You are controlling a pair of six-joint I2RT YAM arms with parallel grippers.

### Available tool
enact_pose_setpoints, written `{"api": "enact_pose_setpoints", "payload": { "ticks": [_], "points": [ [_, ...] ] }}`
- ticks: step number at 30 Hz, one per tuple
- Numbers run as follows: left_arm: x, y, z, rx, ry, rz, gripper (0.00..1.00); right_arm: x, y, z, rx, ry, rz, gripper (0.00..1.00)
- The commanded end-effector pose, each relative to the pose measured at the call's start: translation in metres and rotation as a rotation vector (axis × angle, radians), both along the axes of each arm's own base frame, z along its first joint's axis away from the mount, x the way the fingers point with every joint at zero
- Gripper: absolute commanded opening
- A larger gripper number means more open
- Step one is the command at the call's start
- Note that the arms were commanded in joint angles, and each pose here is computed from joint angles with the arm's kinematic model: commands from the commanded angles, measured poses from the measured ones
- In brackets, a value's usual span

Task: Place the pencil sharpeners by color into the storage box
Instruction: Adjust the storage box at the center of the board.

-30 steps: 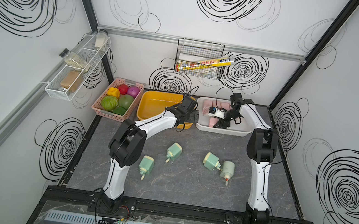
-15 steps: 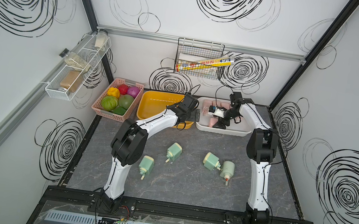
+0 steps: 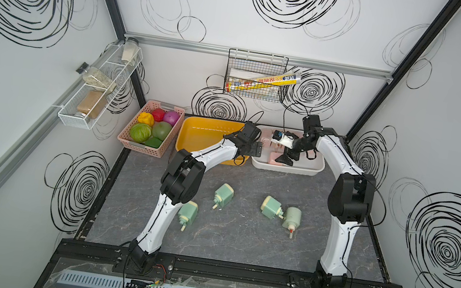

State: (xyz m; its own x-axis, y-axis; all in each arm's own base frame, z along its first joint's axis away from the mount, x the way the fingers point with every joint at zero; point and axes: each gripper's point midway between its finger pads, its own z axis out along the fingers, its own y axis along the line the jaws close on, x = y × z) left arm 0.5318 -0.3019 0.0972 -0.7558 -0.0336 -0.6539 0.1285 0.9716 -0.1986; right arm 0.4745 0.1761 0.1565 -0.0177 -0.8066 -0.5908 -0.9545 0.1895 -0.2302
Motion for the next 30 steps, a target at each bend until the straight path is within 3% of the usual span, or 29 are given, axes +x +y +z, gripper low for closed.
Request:
{"api": "enact_pose_setpoints", "payload": {
  "ticks": [1,6,13,21,30],
  "points": [
    [0.010,-0.001,0.002,0.050,-0.033,-0.005,1.00,0.008,0.004,0.044,0.113,-0.105,-0.116,1.00],
    [0.012,-0.002,-0.004,0.082,-0.024,-0.010,0.91,-0.006,0.006,0.085,0.303,-0.149,-0.318,1.00],
    [0.009,-0.012,-0.012,0.084,-0.013,-0.045,0.74,-0.019,-0.014,0.109,0.477,-0.123,-0.706,1.00],
    [0.006,-0.023,-0.012,0.071,-0.004,-0.051,0.56,-0.067,-0.033,0.131,0.743,-0.105,-0.883,1.00],
    [0.000,-0.031,-0.016,0.067,0.015,-0.043,0.47,-0.087,-0.057,0.140,0.733,-0.172,-0.968,1.00]
  ]
}}
